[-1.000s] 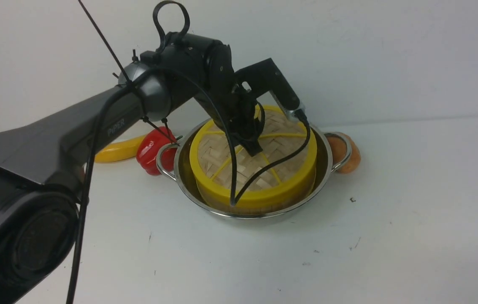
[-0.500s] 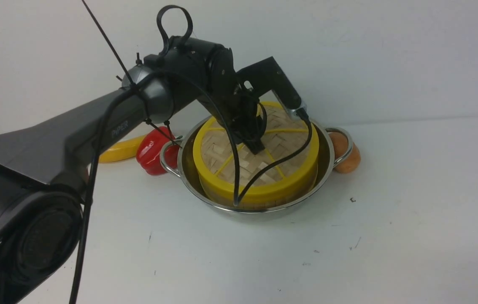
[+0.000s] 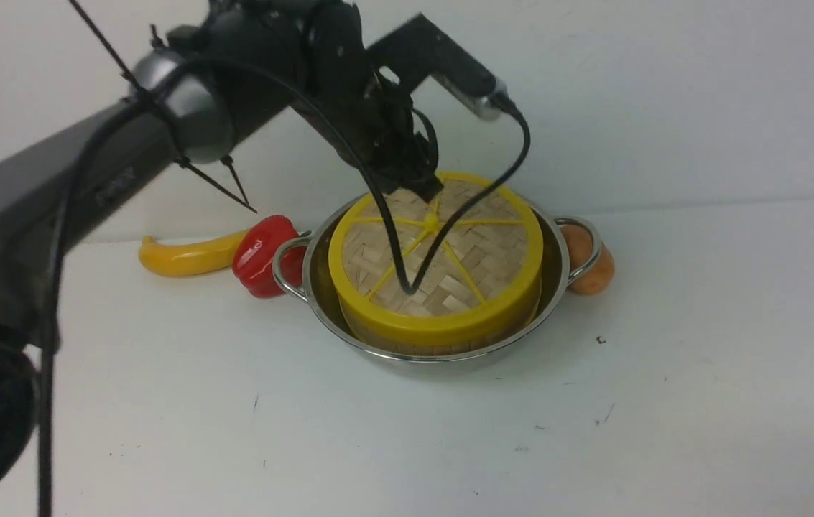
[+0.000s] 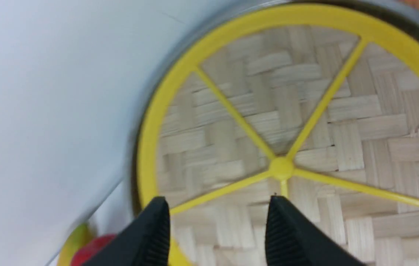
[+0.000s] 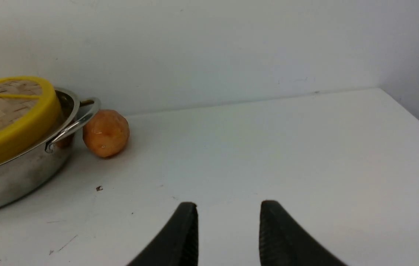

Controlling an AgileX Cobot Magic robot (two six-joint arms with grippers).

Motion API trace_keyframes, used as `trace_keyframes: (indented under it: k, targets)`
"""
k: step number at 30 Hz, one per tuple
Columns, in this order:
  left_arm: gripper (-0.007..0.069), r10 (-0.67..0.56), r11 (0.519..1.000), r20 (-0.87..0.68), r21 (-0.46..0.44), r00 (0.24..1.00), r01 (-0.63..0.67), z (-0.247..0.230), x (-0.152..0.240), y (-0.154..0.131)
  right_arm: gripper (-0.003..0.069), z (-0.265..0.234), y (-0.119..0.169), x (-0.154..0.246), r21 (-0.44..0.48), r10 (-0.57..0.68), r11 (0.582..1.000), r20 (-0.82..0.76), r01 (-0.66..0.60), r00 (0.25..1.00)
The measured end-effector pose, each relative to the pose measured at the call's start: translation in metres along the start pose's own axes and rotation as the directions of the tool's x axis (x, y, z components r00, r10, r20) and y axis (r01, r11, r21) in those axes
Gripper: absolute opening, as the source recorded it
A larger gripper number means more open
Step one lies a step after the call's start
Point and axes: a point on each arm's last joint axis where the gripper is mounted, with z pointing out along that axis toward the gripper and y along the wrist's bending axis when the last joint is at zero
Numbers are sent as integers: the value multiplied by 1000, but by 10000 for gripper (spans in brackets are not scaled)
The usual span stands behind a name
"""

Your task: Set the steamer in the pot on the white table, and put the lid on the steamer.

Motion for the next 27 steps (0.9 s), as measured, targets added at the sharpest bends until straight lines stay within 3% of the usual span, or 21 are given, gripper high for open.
trace_keyframes:
  k: [7, 10, 13, 18, 27]
  targets:
    - [331, -201, 979, 31, -22, 979, 202, -74, -6, 9, 249, 0, 0, 0, 0, 0, 1000, 0, 0, 1000]
    - [331, -399, 916, 31, 47, 916, 398, -111, -5, 6, 249, 0, 0, 0, 0, 0, 1000, 0, 0, 1000]
    - [331, -521, 849, 37, 124, 853, 513, -133, -7, 1, 249, 0, 0, 0, 0, 0, 1000, 0, 0, 1000]
    - [331, -554, 825, 35, 153, 832, 544, -137, -8, -1, 249, 0, 0, 0, 0, 0, 1000, 0, 0, 1000]
    - [331, -545, 834, 44, 133, 837, 536, -137, -8, 1, 249, 0, 0, 0, 0, 0, 1000, 0, 0, 1000]
